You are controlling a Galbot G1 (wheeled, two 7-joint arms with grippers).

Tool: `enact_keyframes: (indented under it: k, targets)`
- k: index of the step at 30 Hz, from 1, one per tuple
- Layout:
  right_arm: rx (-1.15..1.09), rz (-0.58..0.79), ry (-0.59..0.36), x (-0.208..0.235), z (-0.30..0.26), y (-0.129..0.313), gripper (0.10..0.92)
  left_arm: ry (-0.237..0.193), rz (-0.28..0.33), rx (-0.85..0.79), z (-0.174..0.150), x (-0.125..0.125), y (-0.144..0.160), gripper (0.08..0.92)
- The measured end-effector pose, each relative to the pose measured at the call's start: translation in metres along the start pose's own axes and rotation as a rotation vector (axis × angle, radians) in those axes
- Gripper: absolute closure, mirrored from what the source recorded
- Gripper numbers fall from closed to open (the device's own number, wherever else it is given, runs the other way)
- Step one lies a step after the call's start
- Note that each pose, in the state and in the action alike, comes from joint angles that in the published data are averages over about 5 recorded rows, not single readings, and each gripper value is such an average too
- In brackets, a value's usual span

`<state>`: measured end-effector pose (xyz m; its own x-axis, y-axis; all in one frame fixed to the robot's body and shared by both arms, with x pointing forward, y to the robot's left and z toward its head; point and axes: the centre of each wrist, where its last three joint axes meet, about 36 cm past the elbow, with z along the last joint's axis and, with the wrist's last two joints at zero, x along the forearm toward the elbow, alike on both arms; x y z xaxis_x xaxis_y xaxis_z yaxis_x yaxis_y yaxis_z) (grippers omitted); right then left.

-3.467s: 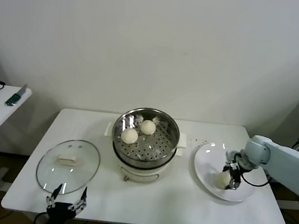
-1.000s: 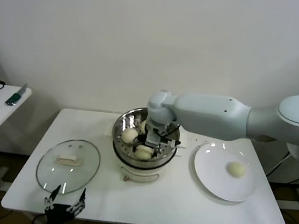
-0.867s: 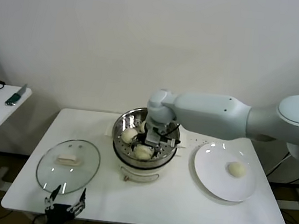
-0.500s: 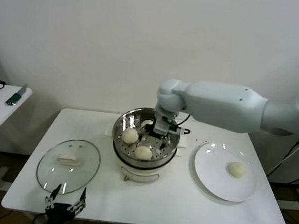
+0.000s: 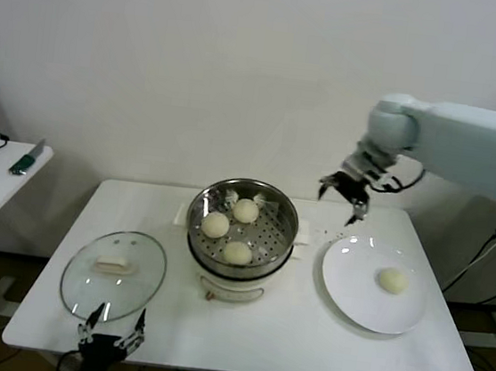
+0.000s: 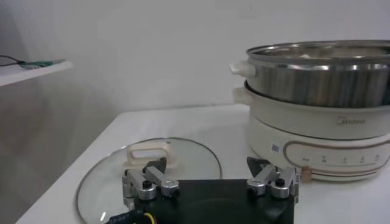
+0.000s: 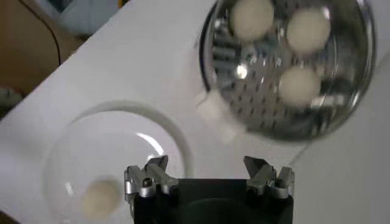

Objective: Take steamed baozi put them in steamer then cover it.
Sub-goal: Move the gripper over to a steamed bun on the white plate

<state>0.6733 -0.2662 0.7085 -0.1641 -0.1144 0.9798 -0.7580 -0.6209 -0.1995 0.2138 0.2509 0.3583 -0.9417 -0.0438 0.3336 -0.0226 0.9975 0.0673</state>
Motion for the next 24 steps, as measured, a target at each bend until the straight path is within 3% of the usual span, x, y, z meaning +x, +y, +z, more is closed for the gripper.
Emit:
enact_keyframes:
  k: [10, 24]
  targets:
    - [-0.372, -0.014, 0.034, -0.027, 0.089, 0.096, 0.2, 0.009, -0.004, 0.004, 0.003, -0.002, 0.0, 0.177]
    - [-0.541, -0.068, 0.087, -0.107, 0.139, 0.166, 0.2, 0.033, -0.012, 0.007, 0.011, 0.001, -0.003, 0.177]
